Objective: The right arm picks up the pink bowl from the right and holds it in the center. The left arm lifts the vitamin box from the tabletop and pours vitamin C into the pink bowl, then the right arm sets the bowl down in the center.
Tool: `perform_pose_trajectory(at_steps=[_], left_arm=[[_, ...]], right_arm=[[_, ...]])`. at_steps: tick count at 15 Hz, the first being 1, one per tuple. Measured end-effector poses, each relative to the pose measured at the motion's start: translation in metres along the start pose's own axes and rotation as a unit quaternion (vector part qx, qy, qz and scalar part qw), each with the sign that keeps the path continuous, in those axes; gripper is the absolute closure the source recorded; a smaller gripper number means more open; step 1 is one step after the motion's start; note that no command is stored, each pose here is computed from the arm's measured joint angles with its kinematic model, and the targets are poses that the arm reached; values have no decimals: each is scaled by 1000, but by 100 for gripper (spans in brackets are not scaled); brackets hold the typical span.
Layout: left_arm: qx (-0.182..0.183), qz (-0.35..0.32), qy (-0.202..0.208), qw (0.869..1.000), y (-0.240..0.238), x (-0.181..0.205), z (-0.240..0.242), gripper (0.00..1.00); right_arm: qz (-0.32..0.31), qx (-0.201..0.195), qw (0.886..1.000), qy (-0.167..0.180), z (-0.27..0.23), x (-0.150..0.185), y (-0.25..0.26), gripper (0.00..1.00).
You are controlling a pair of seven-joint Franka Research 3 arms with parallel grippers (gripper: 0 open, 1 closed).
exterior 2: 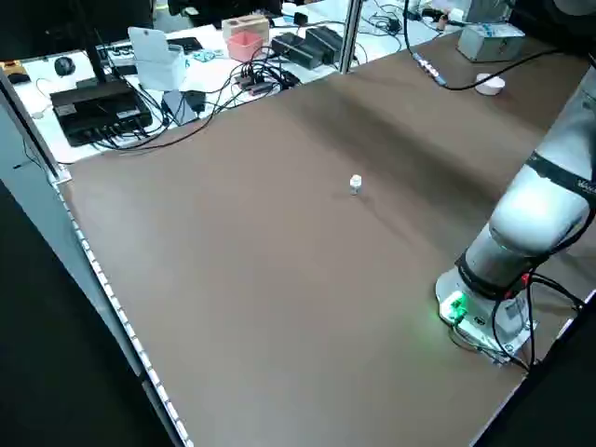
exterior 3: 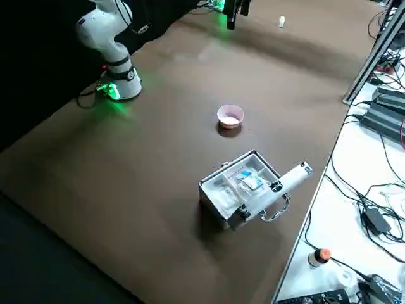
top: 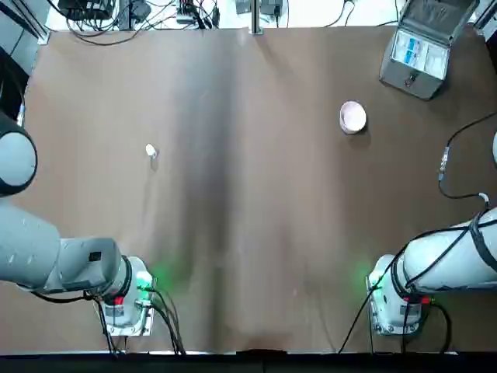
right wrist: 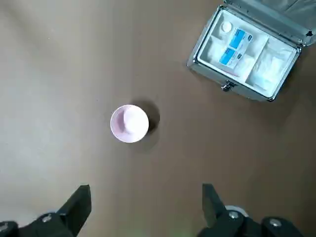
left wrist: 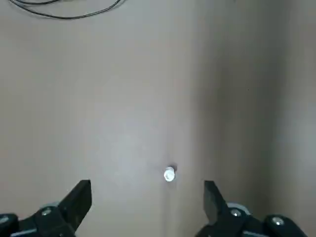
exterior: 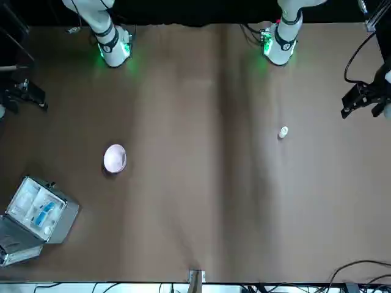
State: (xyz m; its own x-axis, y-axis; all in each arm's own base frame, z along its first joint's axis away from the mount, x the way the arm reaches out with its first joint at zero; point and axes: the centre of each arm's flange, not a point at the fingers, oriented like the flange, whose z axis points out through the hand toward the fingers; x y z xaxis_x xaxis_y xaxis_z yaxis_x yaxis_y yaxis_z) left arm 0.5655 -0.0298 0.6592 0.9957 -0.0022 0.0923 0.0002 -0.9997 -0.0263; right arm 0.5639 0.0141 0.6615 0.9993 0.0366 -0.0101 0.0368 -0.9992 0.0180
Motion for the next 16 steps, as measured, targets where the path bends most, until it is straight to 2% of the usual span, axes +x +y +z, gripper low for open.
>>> perform_pose_trajectory(at_steps=[10,13,14,16], left_arm=[[0,-1,-7,1000,-3,4,9,0],[-2,6,-10,1000,-36,17,30,0],[-13,6,-11,1000,-54,22,39,0],[-65,-8,-18,998,-99,29,63,0]], right_arm=[[-1,19,1000,-1,1,1,-9,1],[-4,19,1000,-17,20,10,-12,1],[-6,19,999,-26,33,17,-15,1],[-9,20,999,-41,64,34,-20,1]])
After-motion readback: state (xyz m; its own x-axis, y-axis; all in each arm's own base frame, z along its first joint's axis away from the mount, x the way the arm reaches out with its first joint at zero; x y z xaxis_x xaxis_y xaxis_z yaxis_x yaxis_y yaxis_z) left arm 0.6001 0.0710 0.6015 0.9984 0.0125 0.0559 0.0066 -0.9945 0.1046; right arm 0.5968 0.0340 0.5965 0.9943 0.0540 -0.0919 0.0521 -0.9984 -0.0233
